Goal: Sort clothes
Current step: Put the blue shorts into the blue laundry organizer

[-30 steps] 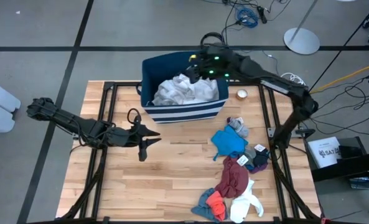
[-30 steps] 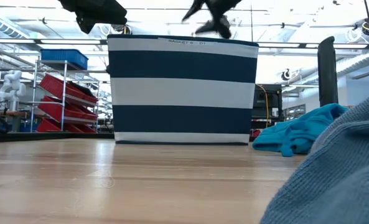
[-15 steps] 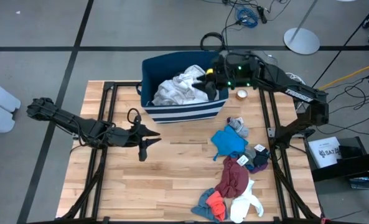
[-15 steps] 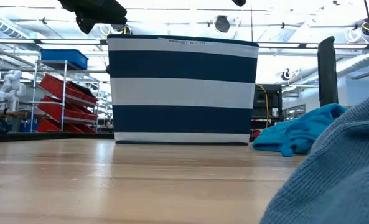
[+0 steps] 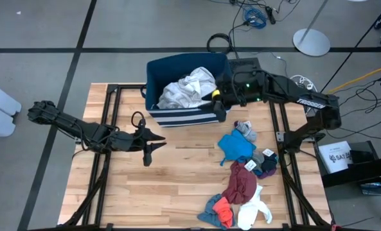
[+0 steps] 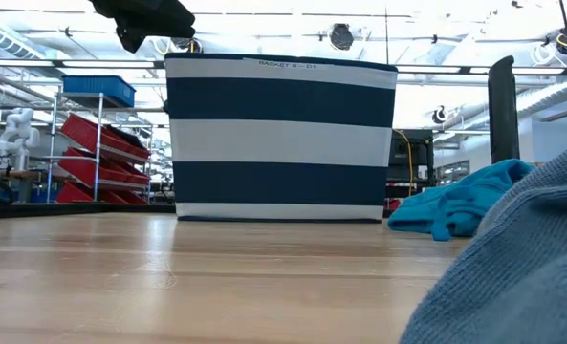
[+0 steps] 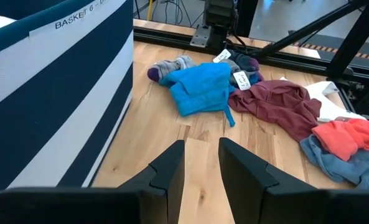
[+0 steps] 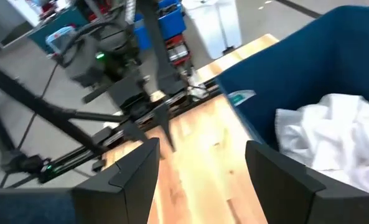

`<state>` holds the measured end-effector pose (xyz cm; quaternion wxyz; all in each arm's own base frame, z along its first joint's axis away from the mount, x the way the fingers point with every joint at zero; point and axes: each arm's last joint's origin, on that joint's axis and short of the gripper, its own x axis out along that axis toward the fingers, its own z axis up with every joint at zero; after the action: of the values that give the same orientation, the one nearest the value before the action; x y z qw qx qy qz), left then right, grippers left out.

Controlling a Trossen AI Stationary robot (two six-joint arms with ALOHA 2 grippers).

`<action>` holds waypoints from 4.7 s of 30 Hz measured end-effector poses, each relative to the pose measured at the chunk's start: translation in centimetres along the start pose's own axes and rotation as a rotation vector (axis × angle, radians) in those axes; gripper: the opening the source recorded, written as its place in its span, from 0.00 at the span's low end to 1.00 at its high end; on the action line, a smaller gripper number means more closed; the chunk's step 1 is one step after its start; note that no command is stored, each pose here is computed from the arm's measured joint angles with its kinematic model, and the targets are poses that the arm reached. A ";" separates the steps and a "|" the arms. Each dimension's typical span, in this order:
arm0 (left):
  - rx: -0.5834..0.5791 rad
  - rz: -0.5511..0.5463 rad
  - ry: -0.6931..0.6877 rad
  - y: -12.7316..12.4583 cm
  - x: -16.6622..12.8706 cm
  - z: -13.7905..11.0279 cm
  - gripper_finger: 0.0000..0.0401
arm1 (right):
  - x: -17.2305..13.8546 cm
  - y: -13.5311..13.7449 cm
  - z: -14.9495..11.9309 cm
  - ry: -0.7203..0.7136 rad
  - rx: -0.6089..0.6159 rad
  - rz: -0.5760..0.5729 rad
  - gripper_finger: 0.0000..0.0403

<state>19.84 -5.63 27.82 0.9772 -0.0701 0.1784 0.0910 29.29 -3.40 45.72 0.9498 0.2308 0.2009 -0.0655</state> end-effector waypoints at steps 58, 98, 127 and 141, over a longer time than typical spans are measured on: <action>0.071 -0.100 0.135 -1.3 2.8 -1.8 0.27 | 9.1 9.1 -22.5 1.083 -0.618 -0.528 0.56; 0.030 -0.291 -0.045 -8.3 14.3 -6.1 0.27 | -1.0 8.2 -32.7 0.563 -0.579 -0.381 0.56; -0.120 -0.170 -0.226 -9.0 18.5 -1.8 0.27 | -1.5 9.5 -33.2 0.461 -0.814 -0.276 0.56; -0.031 0.101 -0.318 -7.5 18.8 -1.0 0.27 | -1.2 9.9 -33.3 0.534 -0.760 -0.201 0.56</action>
<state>38.32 -10.24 20.88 0.9862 -0.0608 0.0233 0.1525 18.63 20.83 23.23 0.8709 -0.1449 0.4693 -0.0173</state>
